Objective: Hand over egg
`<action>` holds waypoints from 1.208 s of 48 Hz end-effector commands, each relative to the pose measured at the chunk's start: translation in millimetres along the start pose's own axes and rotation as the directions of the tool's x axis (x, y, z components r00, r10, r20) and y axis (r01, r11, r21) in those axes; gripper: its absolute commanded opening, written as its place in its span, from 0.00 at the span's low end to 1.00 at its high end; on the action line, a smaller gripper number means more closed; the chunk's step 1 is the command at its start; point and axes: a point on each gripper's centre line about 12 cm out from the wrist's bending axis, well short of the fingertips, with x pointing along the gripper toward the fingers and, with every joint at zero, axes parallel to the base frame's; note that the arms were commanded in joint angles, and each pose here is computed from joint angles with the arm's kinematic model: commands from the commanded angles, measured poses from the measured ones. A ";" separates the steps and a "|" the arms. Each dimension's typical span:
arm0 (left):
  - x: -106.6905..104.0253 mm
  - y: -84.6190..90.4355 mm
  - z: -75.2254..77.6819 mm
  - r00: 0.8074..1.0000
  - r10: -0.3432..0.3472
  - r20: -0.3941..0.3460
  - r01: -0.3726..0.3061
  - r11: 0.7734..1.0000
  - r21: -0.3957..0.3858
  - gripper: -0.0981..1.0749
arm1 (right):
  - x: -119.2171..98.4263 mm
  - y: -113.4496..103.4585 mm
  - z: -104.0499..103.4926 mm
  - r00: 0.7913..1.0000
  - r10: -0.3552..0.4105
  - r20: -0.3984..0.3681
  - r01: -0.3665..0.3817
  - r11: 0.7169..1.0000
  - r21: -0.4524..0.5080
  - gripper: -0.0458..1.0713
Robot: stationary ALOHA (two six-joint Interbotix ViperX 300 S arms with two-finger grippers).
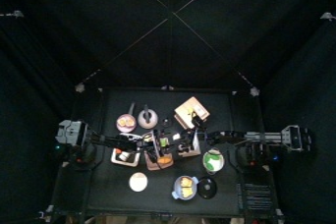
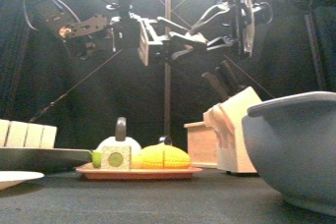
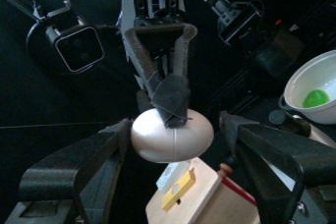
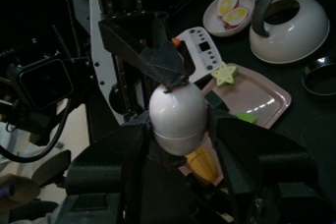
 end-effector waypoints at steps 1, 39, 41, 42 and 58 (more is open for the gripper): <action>5.8 10.6 7.2 0.999 0.039 0.023 -0.039 0.999 -0.006 0.97 | -2.8 9.0 10.6 0.999 0.027 0.028 -0.027 1.000 -0.005 0.67; 5.4 10.2 7.2 0.999 0.037 0.025 -0.037 0.999 -0.004 0.83 | -2.7 7.2 7.1 1.000 0.023 0.019 -0.023 1.000 -0.009 0.73; 5.0 10.0 7.1 0.999 0.036 0.026 -0.036 0.999 -0.003 0.83 | -2.7 6.4 7.5 1.000 0.019 0.021 -0.019 1.000 -0.007 0.75; 5.0 10.0 7.0 0.999 0.037 0.025 -0.037 0.999 -0.004 0.83 | -2.7 6.3 7.6 1.000 0.017 0.021 -0.017 1.000 -0.005 0.76; 3.8 9.4 6.8 0.999 0.034 0.023 -0.034 0.999 -0.007 0.83 | -5.1 5.2 7.5 1.000 0.010 0.026 -0.010 1.000 -0.002 0.93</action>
